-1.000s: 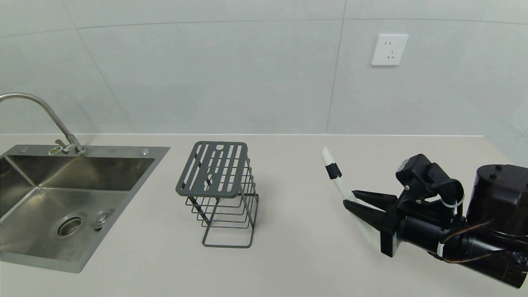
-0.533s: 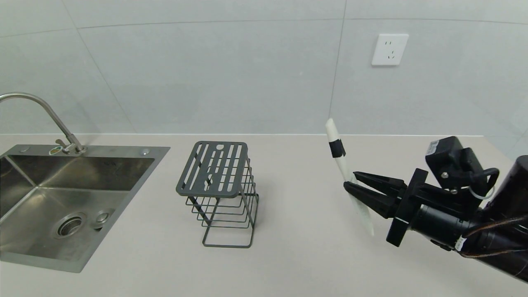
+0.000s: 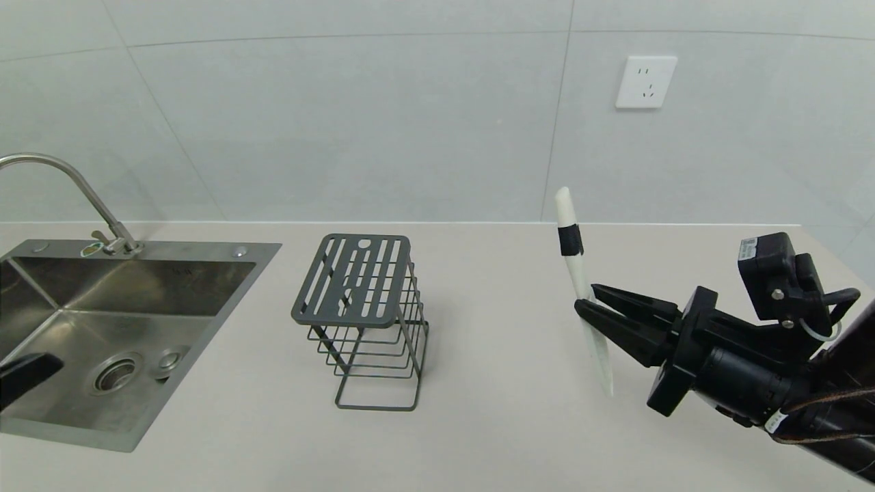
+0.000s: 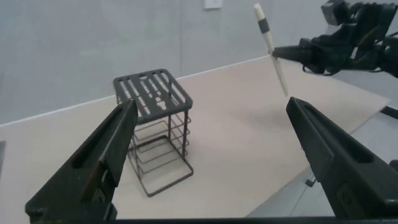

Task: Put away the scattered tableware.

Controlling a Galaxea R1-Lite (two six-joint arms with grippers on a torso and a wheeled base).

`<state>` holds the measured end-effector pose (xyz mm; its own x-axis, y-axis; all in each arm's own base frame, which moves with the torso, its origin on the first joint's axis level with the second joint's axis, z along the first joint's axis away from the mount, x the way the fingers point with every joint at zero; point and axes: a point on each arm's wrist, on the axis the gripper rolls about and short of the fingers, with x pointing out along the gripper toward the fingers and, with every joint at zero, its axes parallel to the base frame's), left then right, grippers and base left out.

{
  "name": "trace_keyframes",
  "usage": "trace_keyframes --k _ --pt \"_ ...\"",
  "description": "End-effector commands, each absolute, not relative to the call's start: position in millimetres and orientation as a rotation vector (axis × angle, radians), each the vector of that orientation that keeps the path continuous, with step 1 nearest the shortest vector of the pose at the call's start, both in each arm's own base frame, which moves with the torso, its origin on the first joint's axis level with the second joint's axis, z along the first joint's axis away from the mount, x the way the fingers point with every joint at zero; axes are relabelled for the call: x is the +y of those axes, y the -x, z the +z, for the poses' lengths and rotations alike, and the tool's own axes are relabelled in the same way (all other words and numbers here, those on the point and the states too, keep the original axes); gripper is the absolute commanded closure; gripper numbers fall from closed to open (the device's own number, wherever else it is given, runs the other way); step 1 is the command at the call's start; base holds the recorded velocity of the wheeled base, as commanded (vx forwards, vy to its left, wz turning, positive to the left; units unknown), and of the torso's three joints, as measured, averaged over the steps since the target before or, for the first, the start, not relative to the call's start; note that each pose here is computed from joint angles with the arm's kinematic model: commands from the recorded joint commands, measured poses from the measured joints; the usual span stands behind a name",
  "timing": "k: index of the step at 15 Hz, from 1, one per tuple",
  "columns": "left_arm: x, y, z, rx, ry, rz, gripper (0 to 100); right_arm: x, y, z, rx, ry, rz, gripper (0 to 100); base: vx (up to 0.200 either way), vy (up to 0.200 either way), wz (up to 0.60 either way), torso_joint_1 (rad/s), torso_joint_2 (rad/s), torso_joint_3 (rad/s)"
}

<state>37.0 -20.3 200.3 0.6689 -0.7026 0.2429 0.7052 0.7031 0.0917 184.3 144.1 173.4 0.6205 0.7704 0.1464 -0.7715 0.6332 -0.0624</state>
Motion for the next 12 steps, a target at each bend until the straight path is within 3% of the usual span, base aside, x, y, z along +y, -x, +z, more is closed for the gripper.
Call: trace_keyframes --k 1,5,12 --pt "-33 -72 194 -0.174 0.002 -0.914 0 145 -185 170 -0.153 -0.004 0.888 100 0.0 0.0 0.0 0.0 0.0 0.0" --pt "-52 -103 194 -0.231 -0.159 -1.166 0 143 -182 178 -0.198 -0.028 0.887 100 0.0 0.0 0.0 0.0 0.0 0.0" --pt "-90 -159 185 -0.169 -0.209 -1.406 0 123 -157 187 -0.245 -0.04 0.881 100 0.0 0.0 0.0 0.0 0.0 0.0"
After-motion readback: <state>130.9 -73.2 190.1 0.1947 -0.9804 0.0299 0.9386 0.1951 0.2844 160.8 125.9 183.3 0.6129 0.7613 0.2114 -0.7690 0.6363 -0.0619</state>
